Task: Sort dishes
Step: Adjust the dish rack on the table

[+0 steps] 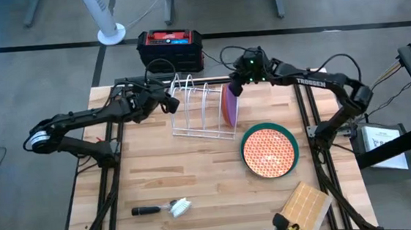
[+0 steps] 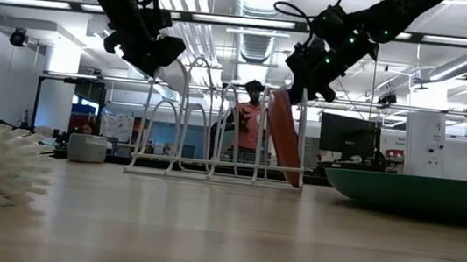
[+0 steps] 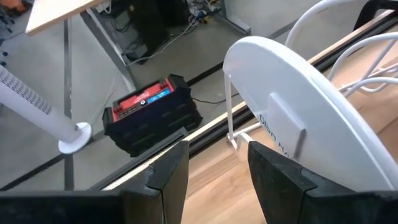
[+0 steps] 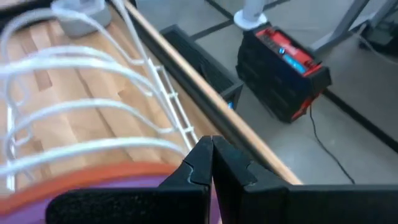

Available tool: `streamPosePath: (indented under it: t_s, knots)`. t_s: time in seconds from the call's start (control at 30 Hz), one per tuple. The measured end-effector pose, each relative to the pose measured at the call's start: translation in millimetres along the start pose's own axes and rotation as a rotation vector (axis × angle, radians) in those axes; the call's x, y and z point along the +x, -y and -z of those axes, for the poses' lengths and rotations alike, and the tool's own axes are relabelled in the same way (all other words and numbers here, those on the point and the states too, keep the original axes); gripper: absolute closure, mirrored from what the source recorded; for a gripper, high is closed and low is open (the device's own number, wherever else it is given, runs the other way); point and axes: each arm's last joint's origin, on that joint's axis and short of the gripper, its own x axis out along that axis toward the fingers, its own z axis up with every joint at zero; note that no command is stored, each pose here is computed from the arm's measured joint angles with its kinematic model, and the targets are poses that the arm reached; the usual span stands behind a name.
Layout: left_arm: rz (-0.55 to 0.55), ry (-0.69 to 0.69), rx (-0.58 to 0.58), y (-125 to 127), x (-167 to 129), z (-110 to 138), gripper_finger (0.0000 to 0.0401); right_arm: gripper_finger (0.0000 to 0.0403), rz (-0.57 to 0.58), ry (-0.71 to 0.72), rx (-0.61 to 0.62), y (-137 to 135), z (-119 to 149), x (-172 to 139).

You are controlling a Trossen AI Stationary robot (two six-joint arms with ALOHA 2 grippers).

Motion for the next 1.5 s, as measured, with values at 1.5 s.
streamPosePath:
  t_s: [1.5]
  knots:
    - [-0.024, -0.174, -0.018, -5, -2, 19, 0.0246, 0.0403, -0.099, -0.083, 0.049, -1, 22, -10]
